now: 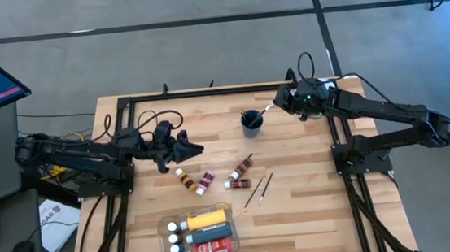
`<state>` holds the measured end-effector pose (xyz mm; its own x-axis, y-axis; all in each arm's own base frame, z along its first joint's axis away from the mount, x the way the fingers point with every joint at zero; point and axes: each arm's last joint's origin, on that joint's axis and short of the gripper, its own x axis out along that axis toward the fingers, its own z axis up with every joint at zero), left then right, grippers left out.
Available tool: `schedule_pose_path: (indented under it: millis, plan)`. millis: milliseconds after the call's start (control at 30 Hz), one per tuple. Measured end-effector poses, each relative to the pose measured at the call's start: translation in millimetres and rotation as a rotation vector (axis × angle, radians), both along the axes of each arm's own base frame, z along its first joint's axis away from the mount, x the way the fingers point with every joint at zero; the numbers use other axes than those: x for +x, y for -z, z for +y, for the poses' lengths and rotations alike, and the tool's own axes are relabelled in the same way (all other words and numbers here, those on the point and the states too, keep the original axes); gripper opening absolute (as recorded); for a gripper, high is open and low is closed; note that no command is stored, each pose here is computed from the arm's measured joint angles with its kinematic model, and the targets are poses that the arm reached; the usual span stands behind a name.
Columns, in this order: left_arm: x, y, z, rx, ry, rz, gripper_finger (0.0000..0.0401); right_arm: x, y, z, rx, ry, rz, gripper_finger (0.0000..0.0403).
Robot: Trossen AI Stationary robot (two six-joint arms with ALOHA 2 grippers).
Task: Pick & Place Paint Supplies
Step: Put the paint brush into the blue cup
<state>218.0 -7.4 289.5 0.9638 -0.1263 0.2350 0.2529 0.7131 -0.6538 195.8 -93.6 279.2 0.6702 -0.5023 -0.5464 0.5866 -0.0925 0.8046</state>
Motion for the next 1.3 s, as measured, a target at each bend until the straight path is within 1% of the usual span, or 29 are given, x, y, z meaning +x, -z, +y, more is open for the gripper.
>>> schedule_pose_path:
  millis: [167, 367, 433, 700, 833, 933, 1133, 1300]
  plan:
    - [1, 1, 0, -0.003, -0.012, 0.005, 0.0002, 0, 0, -1, -0.034, -0.017, 0.026, 0.0]
    - [8, 9, 0, -0.005, -0.011, 0.044, 0.0002, 0, 0, -1, -0.115, 0.03, 0.073, 0.0]
    - [11, 13, 0, -0.02, -0.008, 0.069, 0.0002, 0, -1, 0, -0.135, 0.031, 0.078, 0.0]
    - [18, 22, 0, -0.028, -0.002, 0.112, 0.0002, 2, -2, 2, -0.216, -0.001, 0.125, 0.0]
    - [18, 21, 1, -0.033, -0.025, 0.105, 0.0002, 2, -2, 2, -0.248, 0.016, 0.149, 0.0]
    - [18, 21, 1, -0.033, -0.026, 0.104, 0.0002, 2, -3, 2, -0.268, 0.004, 0.161, 0.0]
    - [18, 21, 1, -0.033, -0.027, 0.105, 0.0002, 20, 5, 2, -0.313, -0.058, 0.183, 0.0]
    - [18, 21, 1, -0.039, -0.025, 0.106, 0.0002, 41, 21, 7, -0.311, -0.125, 0.213, 0.0]
